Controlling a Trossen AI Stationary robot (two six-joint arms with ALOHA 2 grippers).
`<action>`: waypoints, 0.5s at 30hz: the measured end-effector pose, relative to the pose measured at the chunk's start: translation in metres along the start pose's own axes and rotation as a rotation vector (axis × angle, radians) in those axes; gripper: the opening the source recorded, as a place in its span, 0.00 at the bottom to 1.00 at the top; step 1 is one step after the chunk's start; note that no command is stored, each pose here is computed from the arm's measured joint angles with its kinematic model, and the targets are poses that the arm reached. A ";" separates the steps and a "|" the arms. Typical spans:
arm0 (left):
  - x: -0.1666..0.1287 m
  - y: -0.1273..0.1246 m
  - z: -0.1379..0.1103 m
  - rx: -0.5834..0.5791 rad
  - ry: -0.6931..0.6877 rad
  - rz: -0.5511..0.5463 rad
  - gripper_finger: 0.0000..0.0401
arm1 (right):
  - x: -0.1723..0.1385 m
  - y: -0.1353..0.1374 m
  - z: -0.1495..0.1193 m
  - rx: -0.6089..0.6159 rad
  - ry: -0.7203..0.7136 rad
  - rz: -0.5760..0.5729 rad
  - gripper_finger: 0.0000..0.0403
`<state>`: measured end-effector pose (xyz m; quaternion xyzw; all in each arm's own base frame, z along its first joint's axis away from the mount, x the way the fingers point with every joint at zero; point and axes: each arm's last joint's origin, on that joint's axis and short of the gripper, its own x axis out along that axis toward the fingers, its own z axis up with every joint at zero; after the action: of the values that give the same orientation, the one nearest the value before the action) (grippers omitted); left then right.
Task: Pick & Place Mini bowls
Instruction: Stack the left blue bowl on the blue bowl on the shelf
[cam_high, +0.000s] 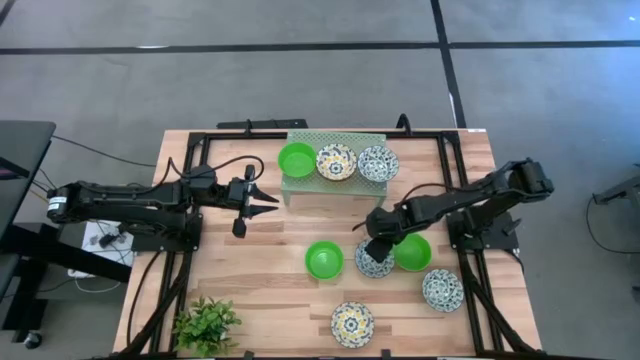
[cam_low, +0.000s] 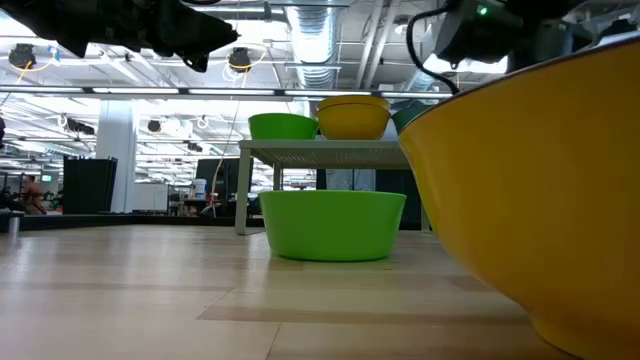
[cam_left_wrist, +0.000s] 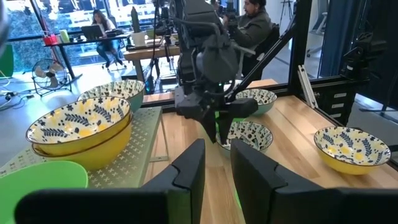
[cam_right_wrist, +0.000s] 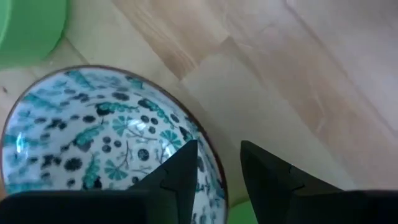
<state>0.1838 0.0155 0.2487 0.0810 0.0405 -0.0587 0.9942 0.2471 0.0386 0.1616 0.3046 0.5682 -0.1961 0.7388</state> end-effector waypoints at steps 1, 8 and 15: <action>0.000 0.000 0.000 0.000 0.000 0.000 0.19 | 0.001 -0.001 0.001 0.014 0.010 0.005 0.27; 0.000 0.000 0.000 0.001 -0.005 0.001 0.19 | -0.004 -0.002 0.005 0.037 0.061 0.094 0.04; 0.000 0.000 0.001 0.003 -0.013 0.002 0.19 | -0.038 0.017 0.021 -0.026 -0.040 0.206 0.02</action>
<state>0.1838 0.0155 0.2501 0.0822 0.0337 -0.0581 0.9943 0.2622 0.0348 0.2057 0.3477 0.5217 -0.1177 0.7701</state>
